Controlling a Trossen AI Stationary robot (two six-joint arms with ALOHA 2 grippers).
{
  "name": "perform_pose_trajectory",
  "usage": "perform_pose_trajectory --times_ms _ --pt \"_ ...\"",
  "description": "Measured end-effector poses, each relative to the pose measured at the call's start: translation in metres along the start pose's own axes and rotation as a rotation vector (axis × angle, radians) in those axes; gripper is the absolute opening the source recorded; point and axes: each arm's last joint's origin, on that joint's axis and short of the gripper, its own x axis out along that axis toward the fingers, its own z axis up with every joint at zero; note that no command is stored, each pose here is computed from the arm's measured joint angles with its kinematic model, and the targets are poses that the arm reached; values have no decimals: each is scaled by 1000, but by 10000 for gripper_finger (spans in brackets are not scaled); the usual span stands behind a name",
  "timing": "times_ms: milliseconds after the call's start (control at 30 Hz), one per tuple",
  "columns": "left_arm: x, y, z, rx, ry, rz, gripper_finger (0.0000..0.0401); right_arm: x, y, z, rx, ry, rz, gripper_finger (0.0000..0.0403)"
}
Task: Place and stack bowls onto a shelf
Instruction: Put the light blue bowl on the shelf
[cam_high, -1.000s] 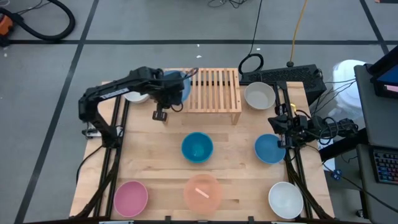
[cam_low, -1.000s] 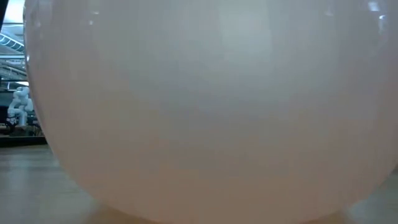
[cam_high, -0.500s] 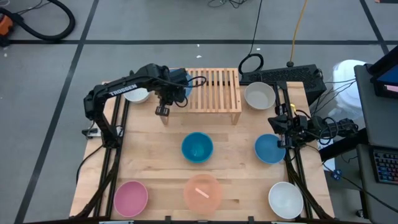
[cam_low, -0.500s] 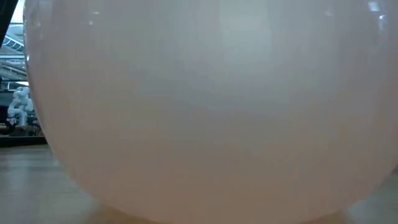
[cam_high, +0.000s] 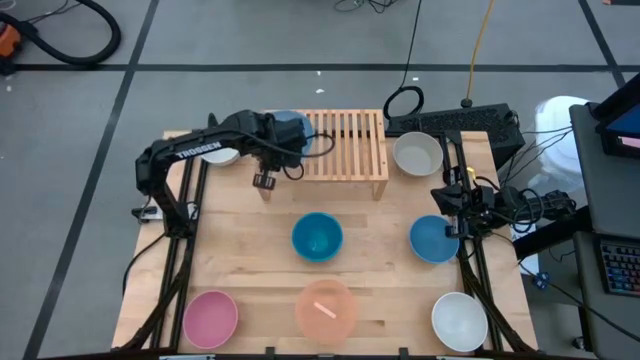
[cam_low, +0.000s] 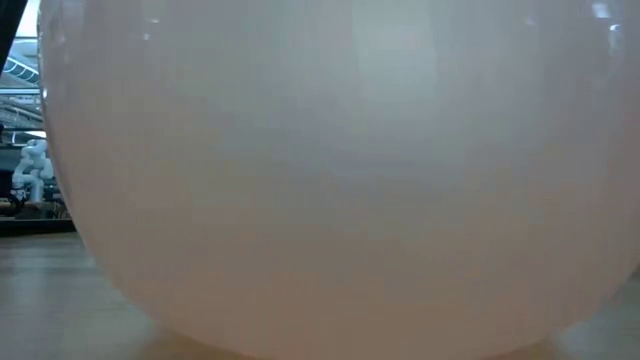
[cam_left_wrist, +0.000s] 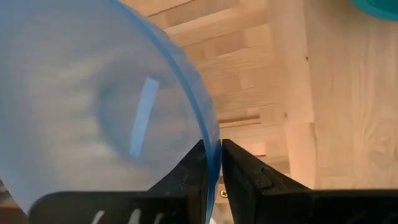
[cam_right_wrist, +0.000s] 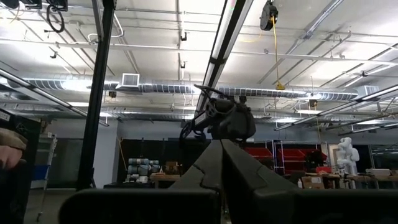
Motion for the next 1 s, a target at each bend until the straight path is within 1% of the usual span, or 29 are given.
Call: perform_pose_trajectory --times_ms 133,200,367,500,600,667,867,1000 --pt "-3 -5 3 104 61 93 46 0 0 0 0 0 0 0" --pt "-3 -5 3 125 78 109 46 0 0 0 0 0 0 0" --pt "-2 -5 2 103 53 60 42 0 0 0 0 0 0 0" --pt "-1 -4 1 79 21 0 19 0 0 0 0 0 0 0" --pt "-1 -4 0 58 17 -1 9 0 0 0 0 0 0 0" --pt "-1 -4 1 55 17 -1 13 0 0 0 0 0 0 0" --pt "-1 -4 1 58 17 0 48 0 0 0 0 0 0 0" --pt "-2 -5 1 80 25 15 53 0 0 0 0 0 0 0"
